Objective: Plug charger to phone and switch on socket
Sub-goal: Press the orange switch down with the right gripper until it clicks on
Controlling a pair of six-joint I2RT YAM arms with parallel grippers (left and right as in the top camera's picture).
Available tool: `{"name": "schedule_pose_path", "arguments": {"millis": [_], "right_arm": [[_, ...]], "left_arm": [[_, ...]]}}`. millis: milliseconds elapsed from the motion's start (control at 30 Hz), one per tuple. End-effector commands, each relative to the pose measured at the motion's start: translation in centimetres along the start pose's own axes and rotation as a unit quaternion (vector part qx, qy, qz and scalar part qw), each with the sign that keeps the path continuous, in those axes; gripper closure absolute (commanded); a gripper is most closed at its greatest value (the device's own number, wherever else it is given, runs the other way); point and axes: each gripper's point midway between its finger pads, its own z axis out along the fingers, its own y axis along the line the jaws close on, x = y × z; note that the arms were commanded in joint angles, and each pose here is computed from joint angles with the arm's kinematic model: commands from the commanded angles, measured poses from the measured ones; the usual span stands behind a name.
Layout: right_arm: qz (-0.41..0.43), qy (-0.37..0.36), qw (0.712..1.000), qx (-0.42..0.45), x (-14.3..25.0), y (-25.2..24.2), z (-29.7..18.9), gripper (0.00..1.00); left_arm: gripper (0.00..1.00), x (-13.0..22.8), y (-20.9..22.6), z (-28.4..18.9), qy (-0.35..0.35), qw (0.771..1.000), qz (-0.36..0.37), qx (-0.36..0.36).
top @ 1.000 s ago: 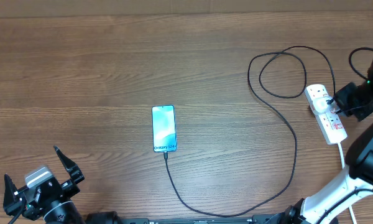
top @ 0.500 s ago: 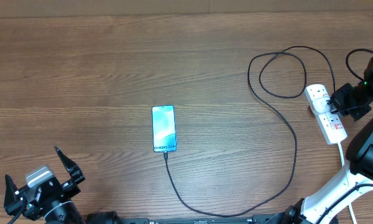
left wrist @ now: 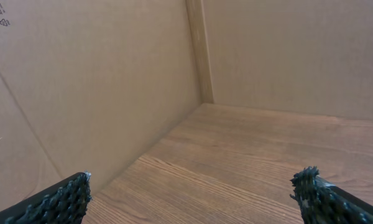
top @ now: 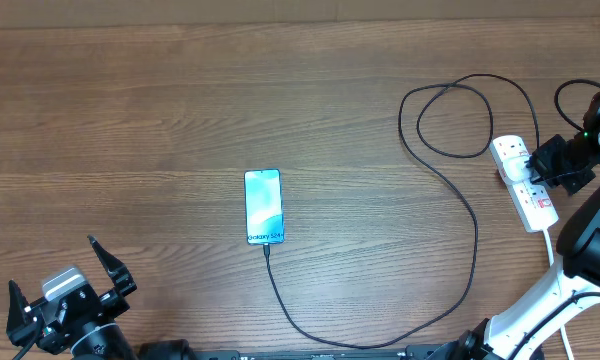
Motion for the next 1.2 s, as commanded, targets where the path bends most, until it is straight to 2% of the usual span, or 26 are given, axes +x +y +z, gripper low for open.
{"name": "schedule_pose_path", "arguments": {"millis": [0,833,1000,1167], "right_arm": [[-0.013,0.009,1.0,-0.015,0.1,1.3,0.5,0.96],[-0.034,0.036,0.999,0.007,1.9,2.0,1.7,0.96],[0.009,0.003,0.996,0.083,1.2,-0.5,-2.0,0.96],[0.018,-0.052,0.996,0.068,1.3,-0.4,-6.9,0.96]], "left_arm": [[0.0,-0.2,0.3,-0.2,-0.005,1.0,-0.004,-0.005],[0.0,-0.2,0.3,-0.2,-0.005,1.0,-0.004,-0.005],[0.0,0.0,0.3,-0.2,-0.003,1.0,-0.003,-0.006],[0.0,0.0,0.3,-0.2,-0.003,1.0,-0.002,-0.005]]}}
